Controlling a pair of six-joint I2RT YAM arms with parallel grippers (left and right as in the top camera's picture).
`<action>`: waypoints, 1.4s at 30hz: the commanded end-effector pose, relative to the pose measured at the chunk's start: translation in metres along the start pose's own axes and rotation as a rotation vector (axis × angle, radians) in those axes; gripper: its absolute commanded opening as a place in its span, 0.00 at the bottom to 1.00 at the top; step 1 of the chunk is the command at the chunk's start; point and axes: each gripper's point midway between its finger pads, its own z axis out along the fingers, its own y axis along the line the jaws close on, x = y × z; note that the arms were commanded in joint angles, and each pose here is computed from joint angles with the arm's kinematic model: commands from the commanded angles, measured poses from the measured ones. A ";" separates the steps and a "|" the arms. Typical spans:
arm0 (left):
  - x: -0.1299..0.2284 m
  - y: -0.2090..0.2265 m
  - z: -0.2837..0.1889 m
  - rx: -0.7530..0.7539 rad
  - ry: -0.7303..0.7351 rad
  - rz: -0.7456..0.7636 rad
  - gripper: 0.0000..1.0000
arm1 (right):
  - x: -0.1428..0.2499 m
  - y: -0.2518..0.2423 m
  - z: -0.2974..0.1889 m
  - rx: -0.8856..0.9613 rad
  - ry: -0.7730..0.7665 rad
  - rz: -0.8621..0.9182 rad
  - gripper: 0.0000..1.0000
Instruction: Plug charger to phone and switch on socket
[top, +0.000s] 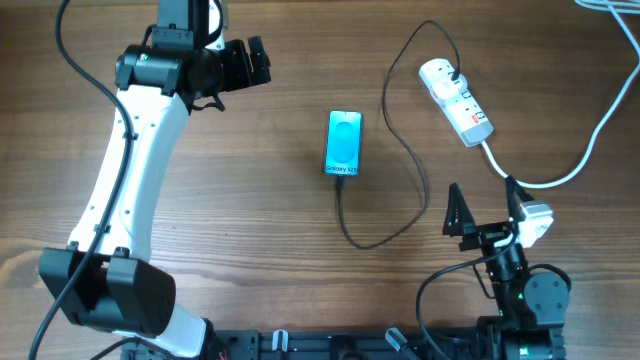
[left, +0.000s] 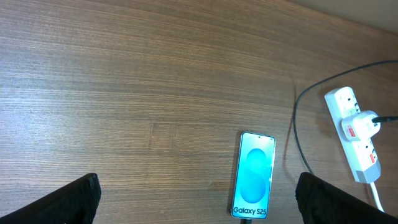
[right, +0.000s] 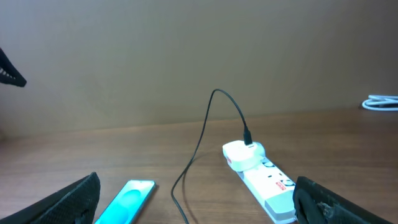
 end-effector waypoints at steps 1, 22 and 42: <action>0.001 0.002 0.002 -0.008 0.002 -0.010 1.00 | 0.002 0.000 0.000 0.000 -0.008 -0.052 1.00; 0.001 0.002 0.002 -0.008 0.002 -0.010 1.00 | 0.013 -0.023 -0.002 0.125 0.041 -0.180 1.00; 0.001 0.002 0.002 -0.008 0.002 -0.010 1.00 | 0.013 -0.022 -0.002 0.115 0.041 -0.179 1.00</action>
